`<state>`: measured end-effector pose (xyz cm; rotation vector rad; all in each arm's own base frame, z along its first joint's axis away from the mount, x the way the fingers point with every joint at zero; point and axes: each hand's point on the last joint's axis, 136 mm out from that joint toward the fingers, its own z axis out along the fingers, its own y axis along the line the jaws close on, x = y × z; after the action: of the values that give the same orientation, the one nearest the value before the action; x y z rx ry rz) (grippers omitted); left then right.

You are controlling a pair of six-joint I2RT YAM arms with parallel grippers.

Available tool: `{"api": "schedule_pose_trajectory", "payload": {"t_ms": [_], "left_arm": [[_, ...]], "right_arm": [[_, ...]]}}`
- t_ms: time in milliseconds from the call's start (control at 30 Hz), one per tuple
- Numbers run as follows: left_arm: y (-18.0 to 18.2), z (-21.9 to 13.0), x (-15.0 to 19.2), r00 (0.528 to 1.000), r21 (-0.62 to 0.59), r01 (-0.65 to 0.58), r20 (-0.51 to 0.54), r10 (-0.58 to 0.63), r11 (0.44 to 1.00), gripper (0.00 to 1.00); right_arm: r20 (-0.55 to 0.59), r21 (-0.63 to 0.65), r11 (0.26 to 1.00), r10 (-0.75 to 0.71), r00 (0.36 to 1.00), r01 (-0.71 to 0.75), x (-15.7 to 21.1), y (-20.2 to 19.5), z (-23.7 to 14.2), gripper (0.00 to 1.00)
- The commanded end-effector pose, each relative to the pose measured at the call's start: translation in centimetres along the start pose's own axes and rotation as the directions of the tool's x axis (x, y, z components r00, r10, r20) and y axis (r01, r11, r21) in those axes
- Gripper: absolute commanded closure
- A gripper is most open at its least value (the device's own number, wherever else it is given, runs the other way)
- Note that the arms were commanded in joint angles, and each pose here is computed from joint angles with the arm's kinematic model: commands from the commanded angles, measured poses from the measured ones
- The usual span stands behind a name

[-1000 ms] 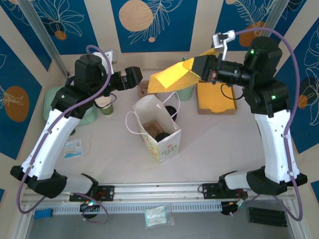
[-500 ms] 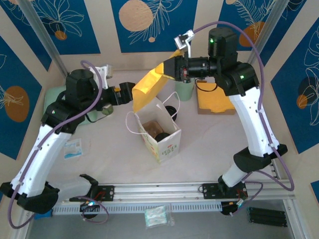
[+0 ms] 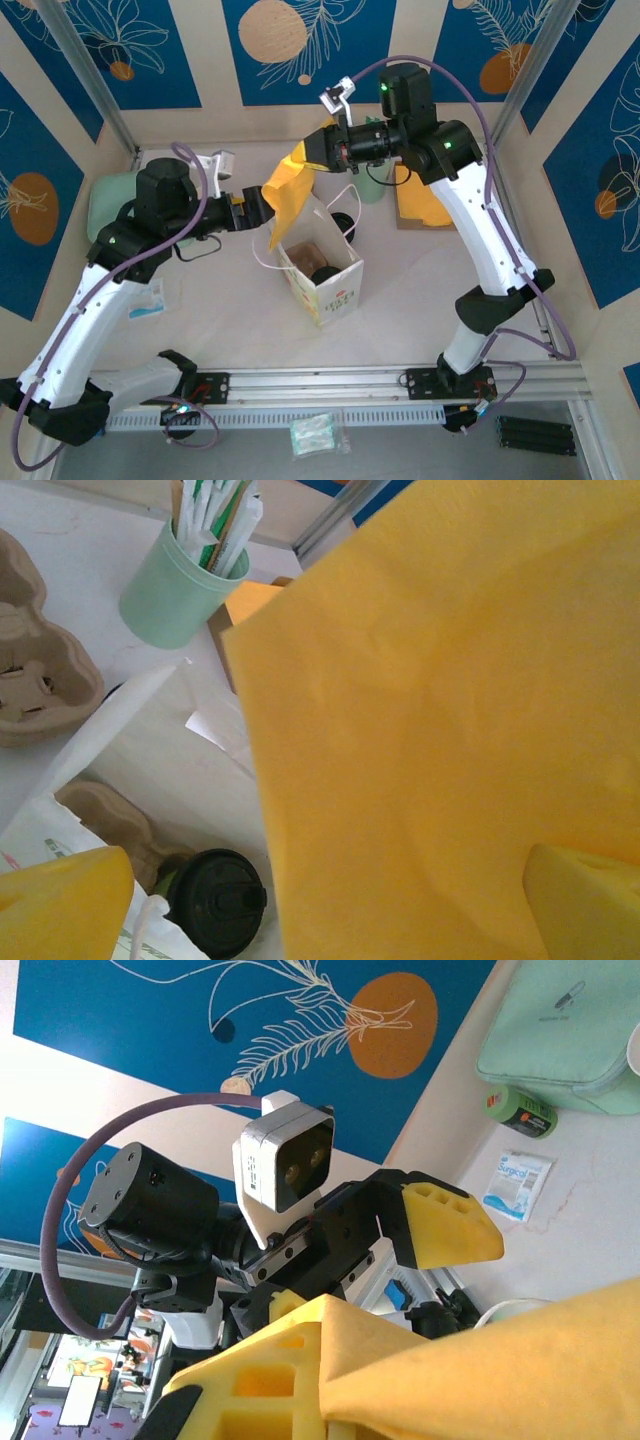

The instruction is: Pack the takeout coffee

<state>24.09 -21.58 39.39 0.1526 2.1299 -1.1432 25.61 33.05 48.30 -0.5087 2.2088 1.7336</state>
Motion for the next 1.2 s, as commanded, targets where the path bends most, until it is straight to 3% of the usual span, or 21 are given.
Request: {"api": "schedule_pose_trajectory", "payload": {"t_ms": [0,467,1167], "left_arm": [[-1.4,-0.3,0.2,1.0,0.071,-0.002,-0.001,0.002,0.997,0.01],[-1.7,0.9,1.4,0.999,0.084,-0.008,-0.053,0.012,0.996,0.0],[-3.4,4.3,4.9,0.984,0.118,-0.042,-0.167,0.062,0.992,0.01]], "right_arm": [[-0.045,-0.017,1.0,0.001,0.999,-0.002,1.0,0.0,0.3,1.0],[-0.083,0.023,0.998,0.059,0.995,-0.057,2.4,-2.9,1.1,1.0],[-0.079,0.084,0.994,0.072,0.994,-0.066,1.7,-6.9,-0.7,1.0]]}}
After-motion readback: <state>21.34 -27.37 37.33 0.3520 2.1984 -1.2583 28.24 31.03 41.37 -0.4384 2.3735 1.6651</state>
